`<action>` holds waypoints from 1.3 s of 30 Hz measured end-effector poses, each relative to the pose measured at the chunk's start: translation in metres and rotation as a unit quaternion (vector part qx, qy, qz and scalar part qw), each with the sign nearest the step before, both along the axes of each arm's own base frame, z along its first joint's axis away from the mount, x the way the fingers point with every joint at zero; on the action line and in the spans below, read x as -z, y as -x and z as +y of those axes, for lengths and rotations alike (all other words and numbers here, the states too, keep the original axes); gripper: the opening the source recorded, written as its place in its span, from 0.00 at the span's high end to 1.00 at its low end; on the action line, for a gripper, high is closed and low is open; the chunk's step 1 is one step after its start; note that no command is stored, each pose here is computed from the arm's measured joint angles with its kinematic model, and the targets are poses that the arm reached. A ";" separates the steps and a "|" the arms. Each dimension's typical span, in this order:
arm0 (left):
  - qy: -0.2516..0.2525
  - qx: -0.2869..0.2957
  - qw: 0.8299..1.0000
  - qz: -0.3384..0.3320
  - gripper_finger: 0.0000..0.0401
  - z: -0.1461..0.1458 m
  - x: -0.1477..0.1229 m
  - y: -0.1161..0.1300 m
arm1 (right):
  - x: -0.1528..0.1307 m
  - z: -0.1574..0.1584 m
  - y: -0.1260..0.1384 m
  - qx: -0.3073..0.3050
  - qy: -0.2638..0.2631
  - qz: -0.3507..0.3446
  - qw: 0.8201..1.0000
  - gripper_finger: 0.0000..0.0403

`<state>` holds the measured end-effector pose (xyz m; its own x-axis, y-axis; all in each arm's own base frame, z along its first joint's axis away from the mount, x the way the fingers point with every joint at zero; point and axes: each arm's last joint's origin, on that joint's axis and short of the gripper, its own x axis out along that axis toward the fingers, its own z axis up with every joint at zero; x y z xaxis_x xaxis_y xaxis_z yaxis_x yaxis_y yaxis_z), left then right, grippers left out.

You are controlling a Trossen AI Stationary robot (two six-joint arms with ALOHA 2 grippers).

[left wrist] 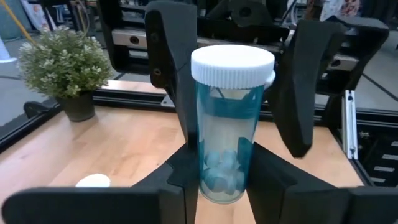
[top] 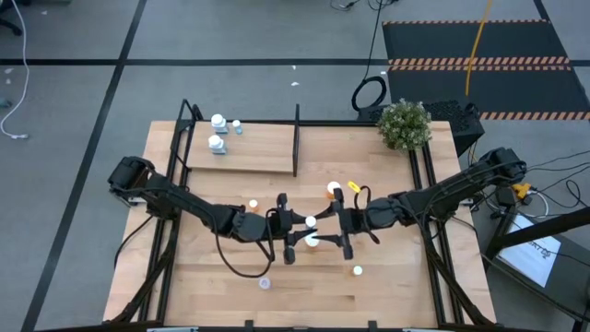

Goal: Pick and place medicine bottles onto shelf by color
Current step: Put the blue pill bottle aligned with the other blue pill bottle on the shelf

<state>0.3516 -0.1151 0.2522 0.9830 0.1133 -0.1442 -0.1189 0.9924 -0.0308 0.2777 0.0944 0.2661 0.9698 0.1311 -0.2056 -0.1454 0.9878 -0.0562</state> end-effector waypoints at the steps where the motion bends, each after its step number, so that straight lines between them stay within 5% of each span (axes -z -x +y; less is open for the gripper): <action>1: -0.001 -0.002 1.000 0.001 0.72 0.001 0.000 0.000 | 0.000 -0.001 0.000 0.001 0.000 -0.001 1.000 0.45; 39: -0.018 -0.003 0.999 0.030 0.70 0.005 0.006 -0.001 | 0.007 -0.013 -0.013 0.034 -0.026 -0.006 0.999 0.77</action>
